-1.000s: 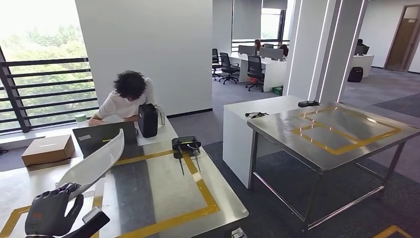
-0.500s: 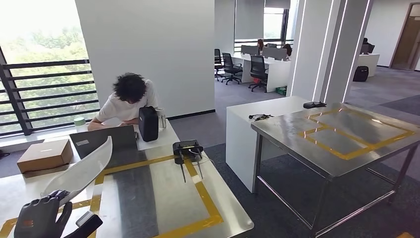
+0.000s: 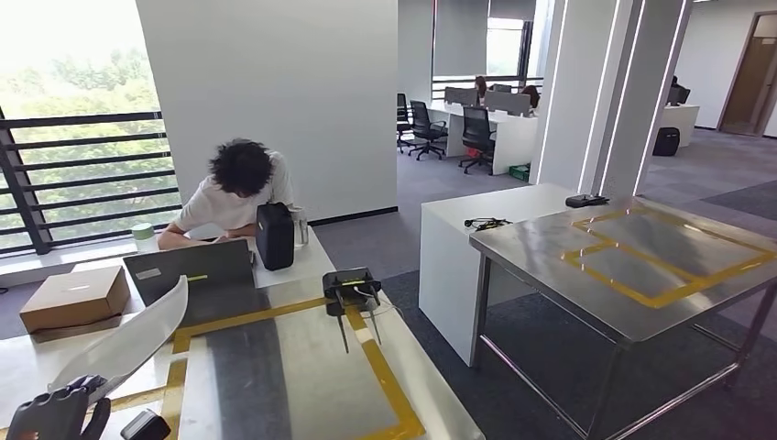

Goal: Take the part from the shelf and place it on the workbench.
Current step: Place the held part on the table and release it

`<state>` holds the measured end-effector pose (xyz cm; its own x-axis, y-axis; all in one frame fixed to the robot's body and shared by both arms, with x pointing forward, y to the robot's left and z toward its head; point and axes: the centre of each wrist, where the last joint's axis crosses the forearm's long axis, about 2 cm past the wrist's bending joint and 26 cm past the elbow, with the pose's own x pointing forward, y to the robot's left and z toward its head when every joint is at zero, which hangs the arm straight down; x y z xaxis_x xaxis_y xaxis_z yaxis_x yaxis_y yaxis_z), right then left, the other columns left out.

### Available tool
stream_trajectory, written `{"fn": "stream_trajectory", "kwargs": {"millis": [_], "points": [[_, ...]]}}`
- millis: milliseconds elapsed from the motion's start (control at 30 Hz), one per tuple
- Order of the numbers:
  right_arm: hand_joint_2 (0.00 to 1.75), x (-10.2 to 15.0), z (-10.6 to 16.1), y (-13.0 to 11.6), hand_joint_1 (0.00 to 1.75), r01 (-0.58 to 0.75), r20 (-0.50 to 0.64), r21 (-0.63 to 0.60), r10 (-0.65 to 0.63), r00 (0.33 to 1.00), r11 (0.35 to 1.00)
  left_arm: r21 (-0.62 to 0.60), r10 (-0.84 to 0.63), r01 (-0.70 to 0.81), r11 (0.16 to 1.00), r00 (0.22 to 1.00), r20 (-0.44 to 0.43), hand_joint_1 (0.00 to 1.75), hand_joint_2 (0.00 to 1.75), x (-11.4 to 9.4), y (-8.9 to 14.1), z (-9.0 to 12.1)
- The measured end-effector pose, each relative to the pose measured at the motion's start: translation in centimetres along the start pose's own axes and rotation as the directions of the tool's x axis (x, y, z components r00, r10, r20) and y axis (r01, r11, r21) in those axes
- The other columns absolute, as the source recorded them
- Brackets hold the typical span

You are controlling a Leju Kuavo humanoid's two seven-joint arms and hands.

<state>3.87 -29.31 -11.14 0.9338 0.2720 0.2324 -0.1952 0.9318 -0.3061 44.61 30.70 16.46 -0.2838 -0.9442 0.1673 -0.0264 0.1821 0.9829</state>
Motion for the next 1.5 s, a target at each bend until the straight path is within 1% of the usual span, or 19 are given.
{"fn": "stream_trajectory", "kwargs": {"millis": [100,267,567,767,1067,1167,1333,1467,1500], "points": [[0.00,0.1,0.0,-0.1,0.00,-0.002,0.002,-0.002,0.002,1.000,1.000,0.002,0.000,0.000,1.000,1.000,0.006,1.75,1.75,0.0,0.2,-0.1],[0.00,-0.1,0.0,-0.1,0.00,-0.008,0.000,-0.002,0.008,1.000,1.000,-0.015,0.003,-0.003,1.000,1.000,0.006,1.75,1.75,0.0,-0.4,0.2],[0.00,-0.1,0.0,-0.1,0.00,-0.012,0.000,-0.002,0.012,1.000,1.000,-0.025,0.000,0.000,1.000,1.000,-0.002,1.75,1.75,-0.4,-0.5,0.4],[0.00,-0.2,0.0,0.0,0.00,-0.009,-0.012,-0.001,0.009,1.000,1.000,-0.061,0.024,-0.026,0.998,0.999,-0.035,1.75,1.75,-0.8,-1.6,1.2],[0.00,0.0,0.1,0.2,0.00,0.020,-0.024,-0.005,-0.020,1.000,1.000,-0.104,0.005,-0.012,0.995,0.997,-0.071,1.75,1.75,-1.2,-2.2,1.6],[0.00,0.0,0.1,0.2,0.00,0.023,-0.020,-0.007,-0.023,1.000,1.000,-0.114,0.008,-0.015,0.993,0.998,-0.063,1.75,1.75,-1.2,-2.5,1.8],[0.00,0.0,0.1,0.2,0.00,0.020,-0.019,-0.006,-0.020,1.000,1.000,-0.123,0.015,-0.016,0.992,1.000,-0.014,1.75,1.75,-1.2,-3.4,2.5],[0.00,-0.1,0.1,0.2,0.00,0.015,-0.019,-0.005,-0.015,1.000,1.000,-0.126,0.009,-0.009,0.992,1.000,0.004,0.00,1.75,-1.2,-3.6,2.7],[0.00,-0.1,0.1,0.2,0.00,0.014,-0.019,-0.005,-0.015,1.000,1.000,-0.126,0.009,-0.008,0.992,1.000,0.008,0.00,1.75,-1.1,-3.6,2.7]]}}
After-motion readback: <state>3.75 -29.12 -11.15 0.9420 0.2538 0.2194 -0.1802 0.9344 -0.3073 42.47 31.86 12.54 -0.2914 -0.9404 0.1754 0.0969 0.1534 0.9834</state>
